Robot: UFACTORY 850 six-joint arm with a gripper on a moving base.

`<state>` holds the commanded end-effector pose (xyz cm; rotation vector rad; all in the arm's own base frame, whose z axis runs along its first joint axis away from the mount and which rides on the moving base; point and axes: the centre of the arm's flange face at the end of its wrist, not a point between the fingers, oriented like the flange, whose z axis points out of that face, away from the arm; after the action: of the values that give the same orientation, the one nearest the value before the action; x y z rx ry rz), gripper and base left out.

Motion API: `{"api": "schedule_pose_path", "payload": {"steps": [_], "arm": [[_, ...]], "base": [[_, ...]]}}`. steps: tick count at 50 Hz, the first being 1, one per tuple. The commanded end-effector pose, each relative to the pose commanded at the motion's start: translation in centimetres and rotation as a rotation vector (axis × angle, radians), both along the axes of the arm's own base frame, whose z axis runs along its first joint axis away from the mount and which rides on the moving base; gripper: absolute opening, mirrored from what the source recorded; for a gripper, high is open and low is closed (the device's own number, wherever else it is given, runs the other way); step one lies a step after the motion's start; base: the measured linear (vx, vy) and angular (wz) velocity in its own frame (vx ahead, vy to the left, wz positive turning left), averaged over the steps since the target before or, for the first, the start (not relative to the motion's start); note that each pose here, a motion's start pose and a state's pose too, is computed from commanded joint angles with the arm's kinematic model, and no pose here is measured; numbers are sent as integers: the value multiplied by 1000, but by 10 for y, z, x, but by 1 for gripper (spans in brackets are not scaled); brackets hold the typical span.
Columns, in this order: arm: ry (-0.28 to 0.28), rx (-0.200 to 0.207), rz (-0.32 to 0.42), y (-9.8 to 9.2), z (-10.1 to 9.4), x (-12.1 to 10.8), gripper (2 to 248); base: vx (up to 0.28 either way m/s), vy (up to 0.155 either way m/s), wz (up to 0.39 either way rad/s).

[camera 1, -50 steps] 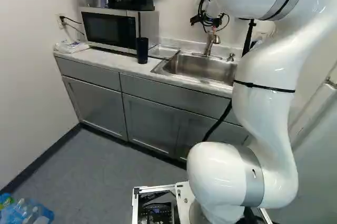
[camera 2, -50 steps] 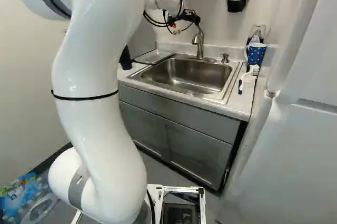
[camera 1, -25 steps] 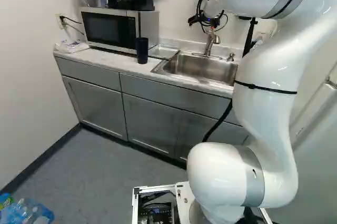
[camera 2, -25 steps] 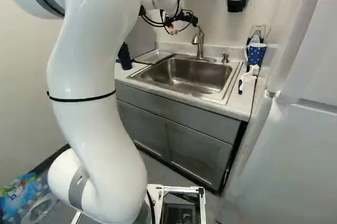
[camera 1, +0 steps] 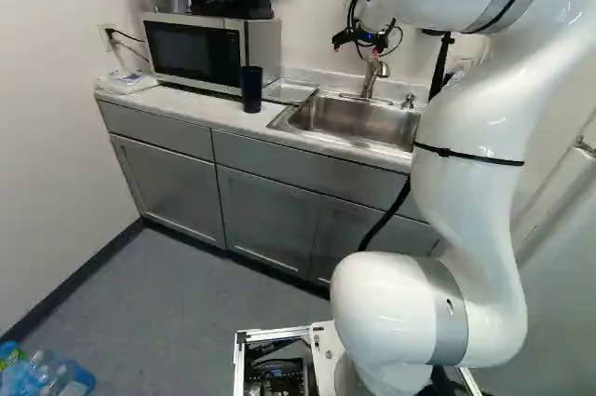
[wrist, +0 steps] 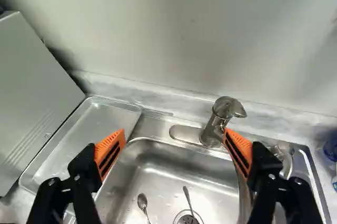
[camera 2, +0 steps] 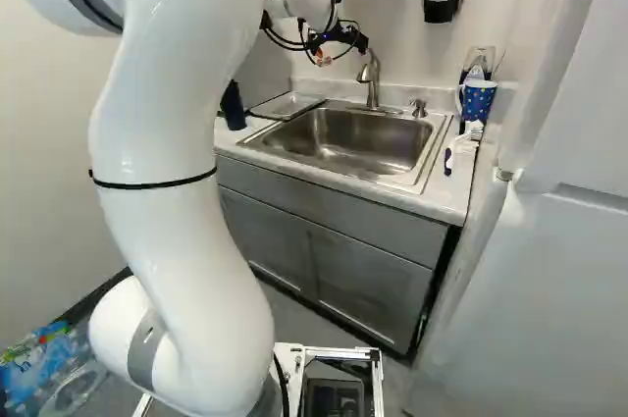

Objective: Rinse the cup and place it in the tray

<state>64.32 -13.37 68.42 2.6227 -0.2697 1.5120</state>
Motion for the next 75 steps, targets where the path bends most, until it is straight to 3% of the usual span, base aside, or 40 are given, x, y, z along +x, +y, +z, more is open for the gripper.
{"api": "schedule_pose_path", "payload": {"steps": [27, 43, 62, 75], "arm": [[-4, -1, -4, -4, -1, 9, 247], [15, 3, -13, -12, -15, 15, 247], [0, 0, -16, -20, -18, 41, 247], [-4, -1, -16, -20, -18, 42, 247]], "base": [[0, 0, 0], [0, 0, 0], [0, 0, 0], [0, 0, 0]]}}
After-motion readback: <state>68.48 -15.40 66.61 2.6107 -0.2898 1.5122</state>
